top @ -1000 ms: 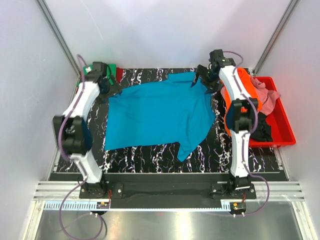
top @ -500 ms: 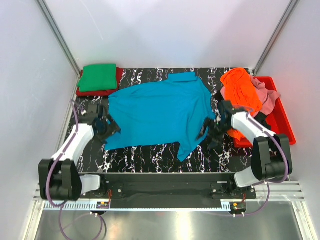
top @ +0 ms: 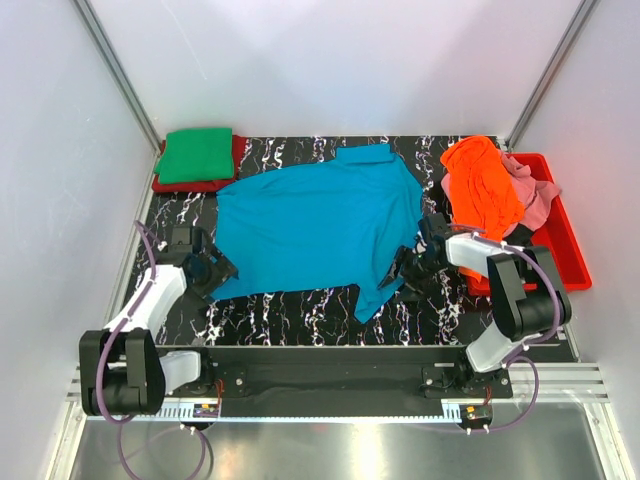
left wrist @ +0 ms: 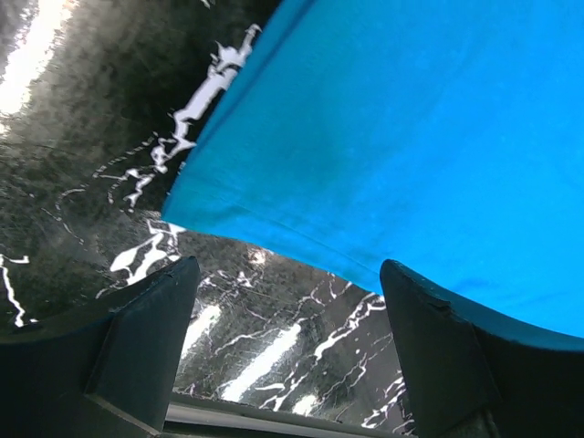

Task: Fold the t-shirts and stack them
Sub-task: Flatten the tshirt out

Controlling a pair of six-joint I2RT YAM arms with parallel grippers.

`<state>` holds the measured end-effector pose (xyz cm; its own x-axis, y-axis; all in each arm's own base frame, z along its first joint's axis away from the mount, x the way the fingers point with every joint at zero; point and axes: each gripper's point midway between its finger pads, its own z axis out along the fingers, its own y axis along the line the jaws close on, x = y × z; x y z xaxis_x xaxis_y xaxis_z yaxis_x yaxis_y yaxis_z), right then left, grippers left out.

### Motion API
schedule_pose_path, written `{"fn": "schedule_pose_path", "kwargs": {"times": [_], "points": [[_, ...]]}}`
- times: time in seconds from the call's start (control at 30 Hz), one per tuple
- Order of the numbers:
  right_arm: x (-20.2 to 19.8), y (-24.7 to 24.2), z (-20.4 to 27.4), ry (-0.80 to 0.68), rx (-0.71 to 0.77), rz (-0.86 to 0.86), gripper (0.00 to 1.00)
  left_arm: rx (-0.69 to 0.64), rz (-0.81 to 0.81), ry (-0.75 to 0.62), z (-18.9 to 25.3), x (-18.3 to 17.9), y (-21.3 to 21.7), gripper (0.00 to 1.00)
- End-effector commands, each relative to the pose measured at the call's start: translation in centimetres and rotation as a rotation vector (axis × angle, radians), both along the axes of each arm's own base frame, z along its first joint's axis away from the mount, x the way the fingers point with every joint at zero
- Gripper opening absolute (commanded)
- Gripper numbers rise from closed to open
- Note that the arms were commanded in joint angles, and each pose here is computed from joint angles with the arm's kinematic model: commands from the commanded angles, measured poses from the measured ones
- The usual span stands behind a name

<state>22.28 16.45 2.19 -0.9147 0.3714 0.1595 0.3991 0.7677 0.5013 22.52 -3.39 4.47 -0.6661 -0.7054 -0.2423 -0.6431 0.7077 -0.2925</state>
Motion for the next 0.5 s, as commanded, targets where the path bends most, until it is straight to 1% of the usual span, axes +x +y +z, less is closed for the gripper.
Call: {"fn": "schedule_pose_path", "kwargs": {"times": [0.0,0.03,0.07,0.13,0.17,0.27,0.3,0.37,0.47], "points": [[2.8,0.7,-0.9,-0.094,-0.026,0.012,0.62,0.018,0.012,-0.050,0.2,1.3,0.6,0.86],[3.1,0.7,-1.2,-0.096,-0.034,0.010,0.60,0.030,0.009,-0.048,0.1,1.3,0.8,0.86],[3.0,0.7,-1.6,-0.087,-0.042,0.014,0.54,0.039,0.012,-0.039,-0.1,1.3,1.0,0.86],[3.1,0.5,-1.9,-0.086,-0.054,0.011,0.45,0.049,0.015,-0.033,-0.4,1.5,1.3,0.86],[3.0,0.4,-1.9,-0.085,-0.058,0.011,0.37,0.048,0.014,-0.023,-0.6,1.7,1.3,0.86],[3.1,0.4,-1.8,-0.093,-0.061,0.013,0.22,0.051,0.007,-0.007,-1.1,2.3,1.4,0.84],[3.2,0.4,-1.8,-0.091,-0.059,0.012,0.10,0.084,0.010,0.002,-1.2,2.5,2.0,0.84],[3.0,0.4,-1.7,-0.079,-0.063,0.018,0.01,0.099,0.006,0.020,-1.5,2.7,2.3,0.82],[3.2,0.4,-1.1,-0.087,-0.066,0.019,0.00,0.105,-0.001,0.048,-2.1,2.8,2.4,0.74]]}}
